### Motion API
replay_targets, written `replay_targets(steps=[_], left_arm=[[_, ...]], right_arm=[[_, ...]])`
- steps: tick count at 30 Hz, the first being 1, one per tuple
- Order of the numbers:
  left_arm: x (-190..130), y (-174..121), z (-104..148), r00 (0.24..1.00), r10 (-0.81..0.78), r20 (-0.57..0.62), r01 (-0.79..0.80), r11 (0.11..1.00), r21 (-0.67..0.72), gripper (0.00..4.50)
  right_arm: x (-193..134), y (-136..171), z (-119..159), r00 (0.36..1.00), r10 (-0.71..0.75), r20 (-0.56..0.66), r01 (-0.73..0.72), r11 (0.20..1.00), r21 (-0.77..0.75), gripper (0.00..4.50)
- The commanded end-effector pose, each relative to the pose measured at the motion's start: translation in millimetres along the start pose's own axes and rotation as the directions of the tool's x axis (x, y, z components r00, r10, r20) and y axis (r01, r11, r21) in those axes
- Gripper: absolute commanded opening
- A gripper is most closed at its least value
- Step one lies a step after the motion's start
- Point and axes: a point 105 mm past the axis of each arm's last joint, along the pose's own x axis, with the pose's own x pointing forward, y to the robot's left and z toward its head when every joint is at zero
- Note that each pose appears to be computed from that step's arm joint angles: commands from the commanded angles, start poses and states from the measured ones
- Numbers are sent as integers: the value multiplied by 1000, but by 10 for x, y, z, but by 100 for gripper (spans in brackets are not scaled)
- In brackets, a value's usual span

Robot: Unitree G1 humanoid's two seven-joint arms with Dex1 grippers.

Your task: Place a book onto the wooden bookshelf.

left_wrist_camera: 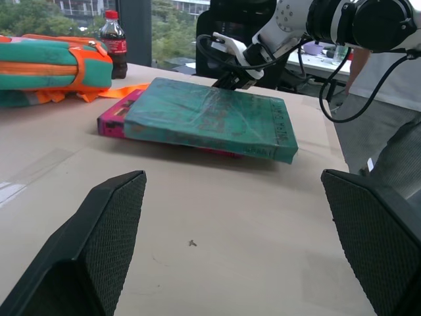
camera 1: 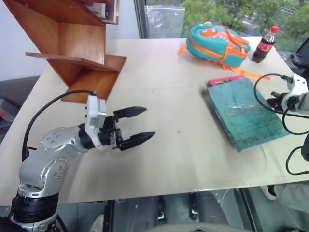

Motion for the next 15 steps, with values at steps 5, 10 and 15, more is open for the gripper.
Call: replay_targets(steps=[5, 10, 15], left_arm=[[-28, -1, 49, 999, -22, 28, 22, 1000, 23, 450], [-45, 7, 15, 999, -31, 32, 30, 999, 18, 450], [3, 17, 4, 998, -45, 40, 44, 999, 16, 450]], right_arm=[[-45, 127, 108, 997, 39, 69, -33, 996, -82, 85], [-553, -23, 383, 951, 34, 307, 62, 952, -299, 85], [-1067, -46, 135, 949, 32, 314, 123, 878, -463, 85]])
